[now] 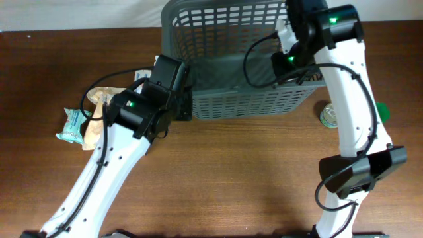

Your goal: Pack container

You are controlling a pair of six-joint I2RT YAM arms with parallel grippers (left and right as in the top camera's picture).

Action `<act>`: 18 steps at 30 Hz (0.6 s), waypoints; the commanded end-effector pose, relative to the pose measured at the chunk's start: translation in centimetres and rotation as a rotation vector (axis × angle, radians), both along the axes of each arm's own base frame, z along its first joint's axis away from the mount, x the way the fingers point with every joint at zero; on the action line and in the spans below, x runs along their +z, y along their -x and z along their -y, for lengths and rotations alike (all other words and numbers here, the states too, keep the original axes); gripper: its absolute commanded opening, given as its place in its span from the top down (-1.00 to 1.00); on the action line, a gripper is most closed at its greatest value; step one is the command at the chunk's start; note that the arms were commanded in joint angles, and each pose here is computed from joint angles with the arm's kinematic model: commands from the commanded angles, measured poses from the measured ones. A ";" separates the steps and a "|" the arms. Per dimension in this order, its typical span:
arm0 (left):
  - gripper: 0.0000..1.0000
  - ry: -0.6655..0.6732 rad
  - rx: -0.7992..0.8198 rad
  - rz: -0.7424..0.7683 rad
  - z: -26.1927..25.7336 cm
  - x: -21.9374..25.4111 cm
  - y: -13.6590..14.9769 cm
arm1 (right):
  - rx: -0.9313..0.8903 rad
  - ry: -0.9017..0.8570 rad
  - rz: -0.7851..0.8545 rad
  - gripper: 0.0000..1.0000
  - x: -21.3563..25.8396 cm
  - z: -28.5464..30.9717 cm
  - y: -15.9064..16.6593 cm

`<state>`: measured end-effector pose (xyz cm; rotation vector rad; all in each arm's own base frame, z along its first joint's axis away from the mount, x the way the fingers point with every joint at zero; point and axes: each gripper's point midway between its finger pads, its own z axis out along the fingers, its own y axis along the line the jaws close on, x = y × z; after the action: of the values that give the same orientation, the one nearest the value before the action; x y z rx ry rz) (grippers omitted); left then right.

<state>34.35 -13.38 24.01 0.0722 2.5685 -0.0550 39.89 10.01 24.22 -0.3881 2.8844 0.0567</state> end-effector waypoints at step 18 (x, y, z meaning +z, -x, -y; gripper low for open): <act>0.96 0.049 -0.101 -0.084 1.8 -1.9 0.2 | -0.175 0.037 0.151 0.92 5.3 5.7 0.8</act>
<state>33.84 -14.83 22.17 0.1382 2.6532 -0.1424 40.12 6.02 26.18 -0.2337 2.8383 -0.0818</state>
